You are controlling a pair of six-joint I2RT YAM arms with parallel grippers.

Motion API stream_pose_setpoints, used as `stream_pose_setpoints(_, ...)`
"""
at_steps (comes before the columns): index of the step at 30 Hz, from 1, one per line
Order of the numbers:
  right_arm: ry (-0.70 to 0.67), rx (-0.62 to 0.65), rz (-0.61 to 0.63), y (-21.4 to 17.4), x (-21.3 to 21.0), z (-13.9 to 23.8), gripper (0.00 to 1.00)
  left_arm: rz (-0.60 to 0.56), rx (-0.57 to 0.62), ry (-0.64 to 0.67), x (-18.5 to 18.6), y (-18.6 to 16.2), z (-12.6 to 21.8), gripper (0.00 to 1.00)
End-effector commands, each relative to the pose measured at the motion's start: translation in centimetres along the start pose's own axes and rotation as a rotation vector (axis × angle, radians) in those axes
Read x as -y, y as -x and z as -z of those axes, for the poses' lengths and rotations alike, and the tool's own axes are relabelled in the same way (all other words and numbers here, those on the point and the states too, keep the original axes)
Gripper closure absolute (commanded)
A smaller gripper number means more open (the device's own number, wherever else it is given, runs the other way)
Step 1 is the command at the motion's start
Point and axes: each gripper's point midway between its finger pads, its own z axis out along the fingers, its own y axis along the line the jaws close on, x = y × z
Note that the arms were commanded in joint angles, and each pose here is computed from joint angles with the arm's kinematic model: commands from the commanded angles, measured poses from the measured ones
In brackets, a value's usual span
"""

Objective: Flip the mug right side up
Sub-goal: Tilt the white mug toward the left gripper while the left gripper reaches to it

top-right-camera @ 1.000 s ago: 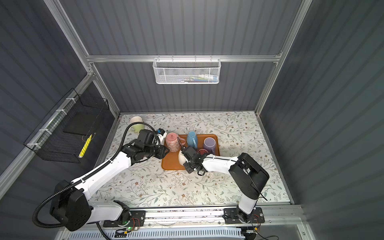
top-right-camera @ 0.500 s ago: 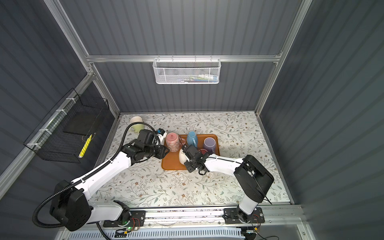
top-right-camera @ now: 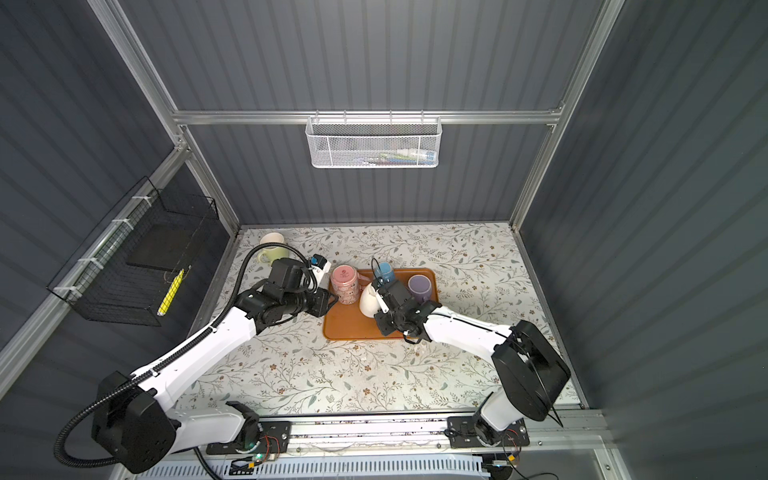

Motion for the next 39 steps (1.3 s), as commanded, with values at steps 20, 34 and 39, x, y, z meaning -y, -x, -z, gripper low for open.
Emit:
stream_pose_setpoints(20, 0.208, 0.345, -0.063, 7.3, -0.8, 8.4, 0.97, 0.136, 0.302, -0.528, 4.9, 6.3, 5.8, 0.53)
stream_pose_setpoints(34, 0.316, 0.497, -0.073, 10.2, -1.3, 12.9, 0.97, 0.105, 0.318, -0.765, 7.6, 7.4, 6.5, 0.52)
stream_pose_setpoints(39, 0.39, 0.535, -0.061, 11.0, -2.4, 14.0, 0.97, 0.094, 0.326, -0.81, 8.1, 7.8, 6.8, 0.52)
